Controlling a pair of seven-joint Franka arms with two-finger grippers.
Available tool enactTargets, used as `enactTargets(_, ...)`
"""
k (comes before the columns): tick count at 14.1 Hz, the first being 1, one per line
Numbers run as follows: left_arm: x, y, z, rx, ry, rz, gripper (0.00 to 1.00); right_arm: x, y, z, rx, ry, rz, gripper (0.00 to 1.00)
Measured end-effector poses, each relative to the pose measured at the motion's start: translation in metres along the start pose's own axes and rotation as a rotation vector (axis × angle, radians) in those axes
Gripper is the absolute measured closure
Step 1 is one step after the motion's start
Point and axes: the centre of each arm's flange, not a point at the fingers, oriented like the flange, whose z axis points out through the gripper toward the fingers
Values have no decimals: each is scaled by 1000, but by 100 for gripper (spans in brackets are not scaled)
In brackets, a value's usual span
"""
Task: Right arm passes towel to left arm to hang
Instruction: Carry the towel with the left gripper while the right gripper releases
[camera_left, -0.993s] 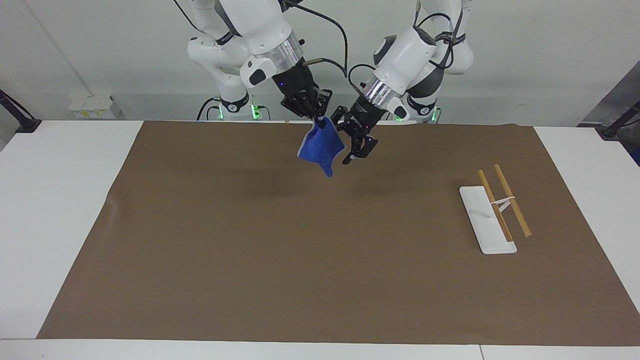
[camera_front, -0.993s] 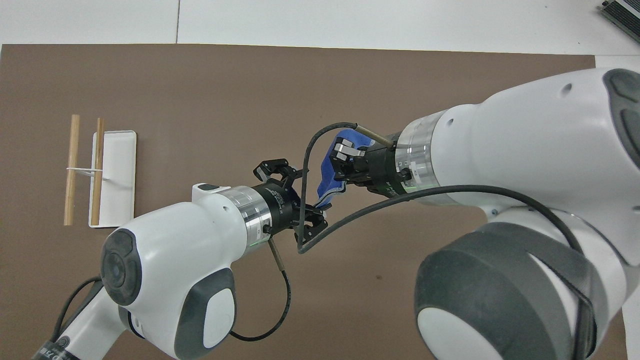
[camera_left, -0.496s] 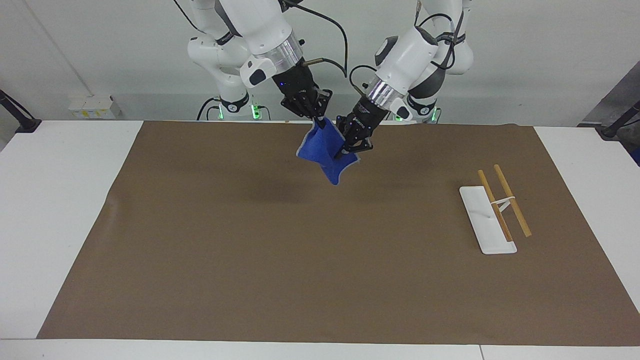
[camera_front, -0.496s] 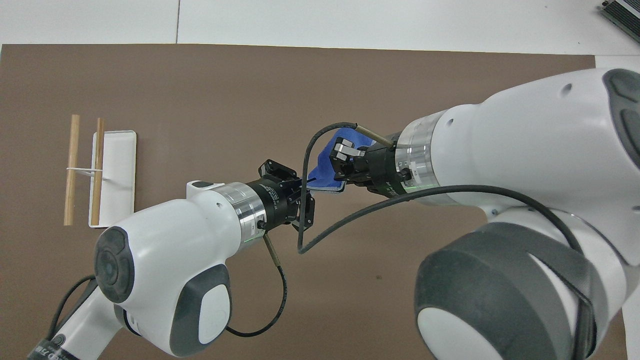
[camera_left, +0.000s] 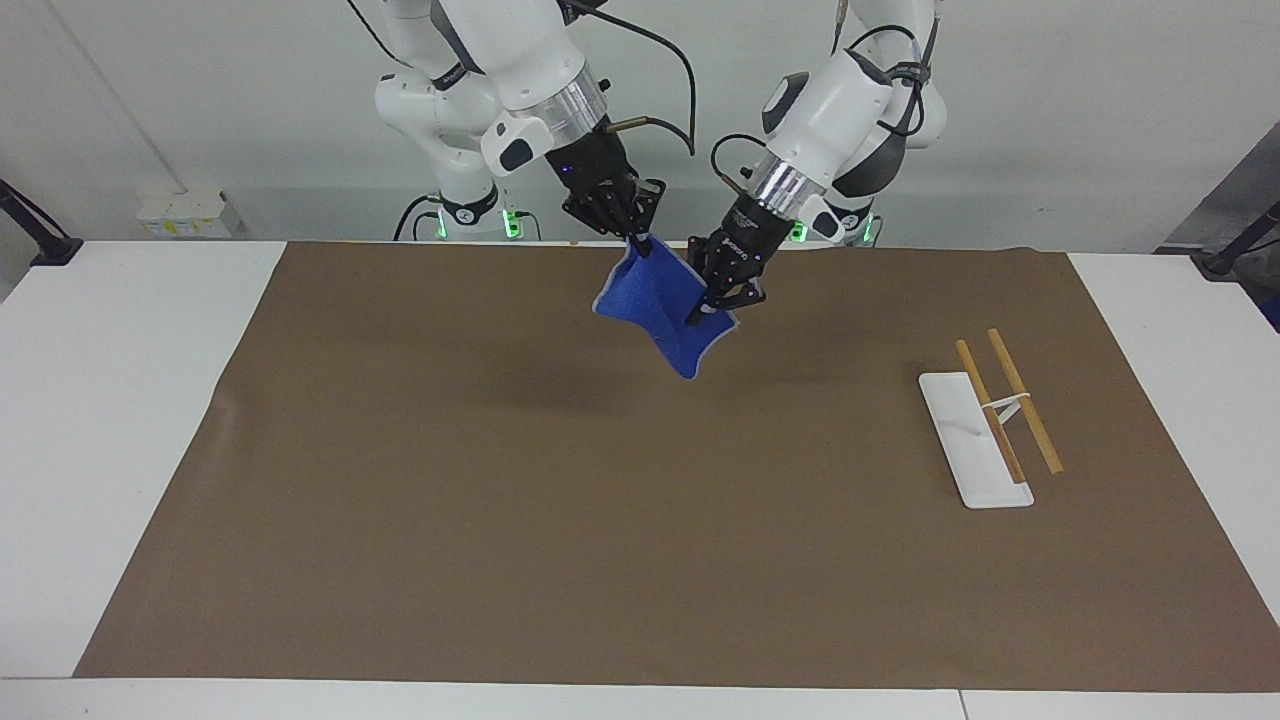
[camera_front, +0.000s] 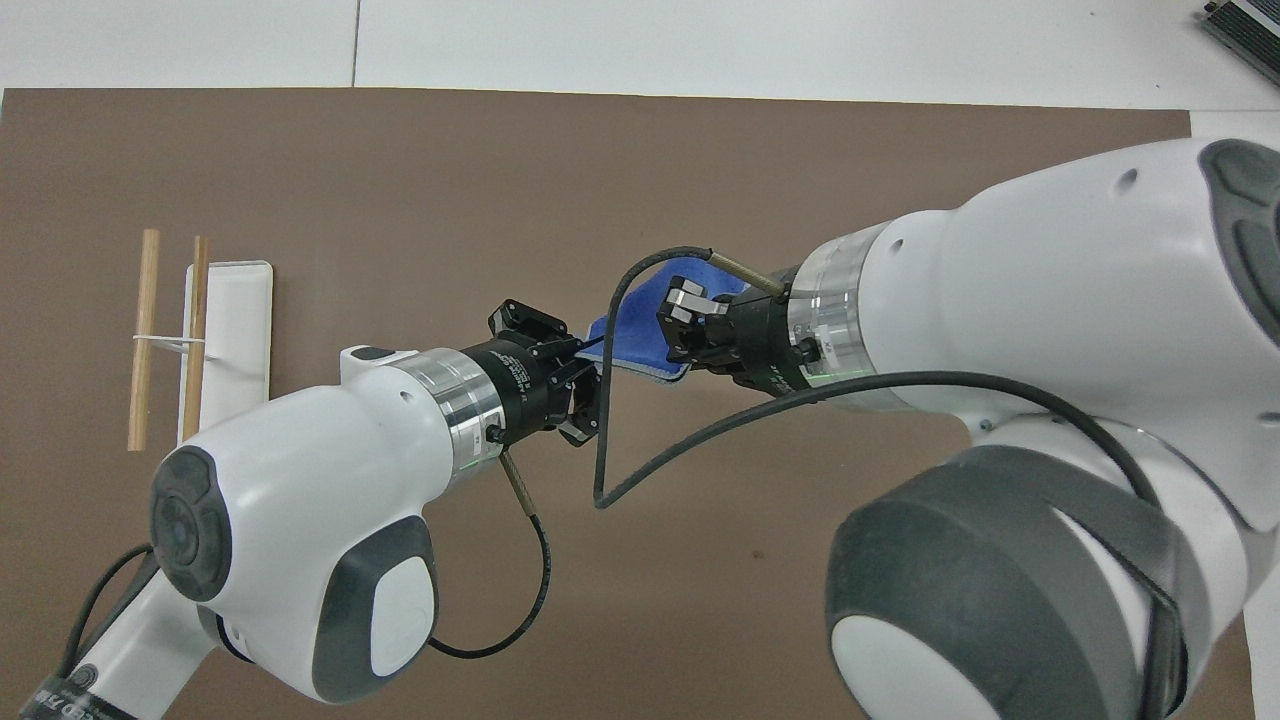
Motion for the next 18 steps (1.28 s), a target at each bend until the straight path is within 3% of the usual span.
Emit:
enactTargets(3,0,9,-8,-24,-1,24,98,-1,0,3,-2,-4,-1,95)
enactTargets(5,4,21,-12,-50,10,42,98,2,1,2,-2,-3,3,89)
enactTargets(6,7,27,-14,-64,18,52,98,4,3,1,-1,0,8,83)
enactTargets(9,10,36,-17,-92,35,81,98,9,6,-1,-1,3,17,54)
enactTargets(10,10,39,-18,-101,41,91,98,9,7,-1,-1,3,18,54)
enactTargets(12,11,45,-22,-127,57,125,98,12,9,-3,0,6,23,41)
enactTargets(18,29,92,-43,-255,145,210,98,34,26,-12,0,24,-88,34)
